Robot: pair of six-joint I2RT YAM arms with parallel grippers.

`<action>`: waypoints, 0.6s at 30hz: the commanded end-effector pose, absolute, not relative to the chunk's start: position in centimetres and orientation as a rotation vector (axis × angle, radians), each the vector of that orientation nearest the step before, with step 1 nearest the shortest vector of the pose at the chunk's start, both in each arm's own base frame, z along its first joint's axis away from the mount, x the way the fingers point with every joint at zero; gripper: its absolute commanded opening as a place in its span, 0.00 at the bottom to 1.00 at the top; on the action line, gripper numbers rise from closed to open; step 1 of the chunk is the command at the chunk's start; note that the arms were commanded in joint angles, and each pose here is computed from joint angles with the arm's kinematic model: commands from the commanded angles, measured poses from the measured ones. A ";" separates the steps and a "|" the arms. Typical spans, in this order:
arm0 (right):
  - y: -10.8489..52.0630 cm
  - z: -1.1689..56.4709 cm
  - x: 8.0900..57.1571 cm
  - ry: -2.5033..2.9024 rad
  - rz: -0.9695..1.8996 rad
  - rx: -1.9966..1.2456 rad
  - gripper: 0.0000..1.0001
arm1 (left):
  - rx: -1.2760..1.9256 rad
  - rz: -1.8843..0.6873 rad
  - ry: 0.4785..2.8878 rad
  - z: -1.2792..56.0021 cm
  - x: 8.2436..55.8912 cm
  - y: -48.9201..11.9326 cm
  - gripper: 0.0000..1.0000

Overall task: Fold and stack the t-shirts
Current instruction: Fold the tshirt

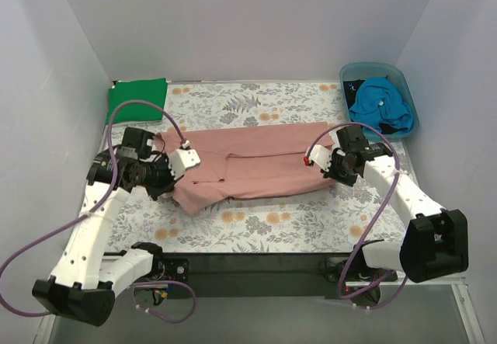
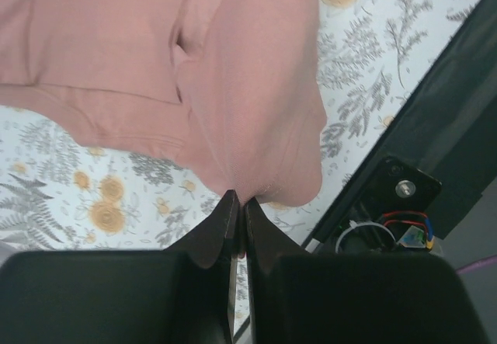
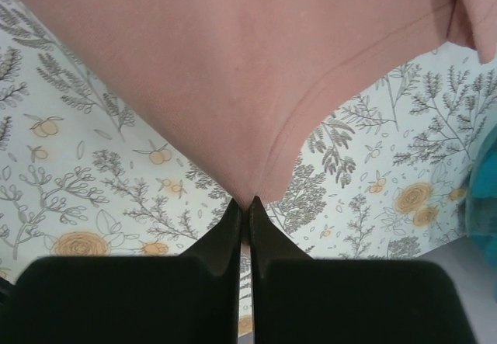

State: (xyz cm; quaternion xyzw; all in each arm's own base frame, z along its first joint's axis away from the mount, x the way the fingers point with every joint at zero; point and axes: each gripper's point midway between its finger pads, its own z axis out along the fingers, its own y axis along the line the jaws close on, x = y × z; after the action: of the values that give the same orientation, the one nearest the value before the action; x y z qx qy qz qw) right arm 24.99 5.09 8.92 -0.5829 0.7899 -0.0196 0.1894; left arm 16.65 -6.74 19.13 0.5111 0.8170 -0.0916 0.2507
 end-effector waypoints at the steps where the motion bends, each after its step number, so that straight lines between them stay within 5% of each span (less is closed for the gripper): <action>1: 5.0 10.3 27.2 2.193 -0.069 -1.656 0.01 | 1.350 -0.231 2.195 21.2 19.4 -7.4 0.00; 18: 4.4 10.7 37.3 2.177 -0.096 -1.712 0.01 | 1.280 -0.062 2.152 21.1 34.2 -5.1 0.00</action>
State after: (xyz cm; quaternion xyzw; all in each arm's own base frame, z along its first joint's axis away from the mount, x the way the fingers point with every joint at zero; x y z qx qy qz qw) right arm 35.51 4.84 9.73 -0.5812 0.7934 -0.0201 0.1796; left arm 31.08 -5.55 18.89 0.4813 0.8345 -0.0460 0.2642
